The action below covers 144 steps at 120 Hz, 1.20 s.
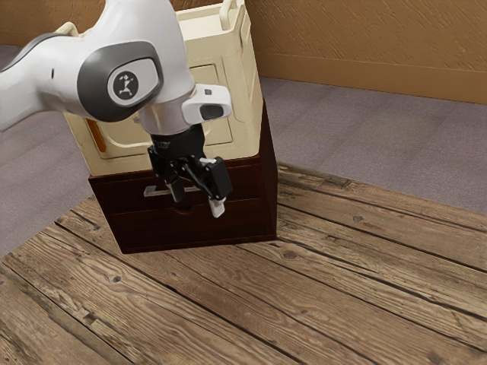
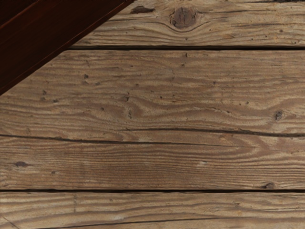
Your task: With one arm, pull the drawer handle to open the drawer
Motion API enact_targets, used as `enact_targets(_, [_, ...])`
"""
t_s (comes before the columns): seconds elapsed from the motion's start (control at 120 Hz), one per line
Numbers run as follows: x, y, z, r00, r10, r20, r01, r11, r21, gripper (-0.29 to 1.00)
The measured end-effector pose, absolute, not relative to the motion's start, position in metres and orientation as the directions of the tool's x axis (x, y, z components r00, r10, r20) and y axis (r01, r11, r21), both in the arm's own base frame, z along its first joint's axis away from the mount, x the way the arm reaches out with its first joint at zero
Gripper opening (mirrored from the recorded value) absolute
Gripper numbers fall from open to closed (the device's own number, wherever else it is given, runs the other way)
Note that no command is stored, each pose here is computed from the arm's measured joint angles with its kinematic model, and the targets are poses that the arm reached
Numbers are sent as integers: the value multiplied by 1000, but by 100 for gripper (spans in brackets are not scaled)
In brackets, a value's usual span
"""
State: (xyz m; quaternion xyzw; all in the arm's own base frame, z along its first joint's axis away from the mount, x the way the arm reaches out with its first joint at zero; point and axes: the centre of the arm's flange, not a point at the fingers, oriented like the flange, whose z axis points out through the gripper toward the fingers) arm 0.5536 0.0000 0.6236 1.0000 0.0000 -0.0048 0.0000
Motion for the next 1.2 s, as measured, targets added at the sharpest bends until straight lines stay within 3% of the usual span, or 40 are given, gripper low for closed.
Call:
enact_targets(0.083, [560,5,704,989,5,150,6,-1000,0,69])
enact_targets(0.167, [554,43,729,980,67,190,68,-998,-1,68])
enact_targets(0.258, [512,106,782,945,166,282,168,-986,17,68])
enact_targets(0.367, [478,174,808,899,288,329,297,-955,23,68])
enact_targets(0.5, [482,178,801,840,452,299,445,-890,97,68])
enact_targets(0.708, [512,94,789,729,654,204,621,-757,204,68])
enact_targets(0.858, [514,36,725,687,724,68,703,-685,193,67])
enact_targets(1.008, [487,39,690,496,869,8,844,-484,229,67])
enact_targets(1.2, [492,28,664,197,979,-59,950,-176,258,67])
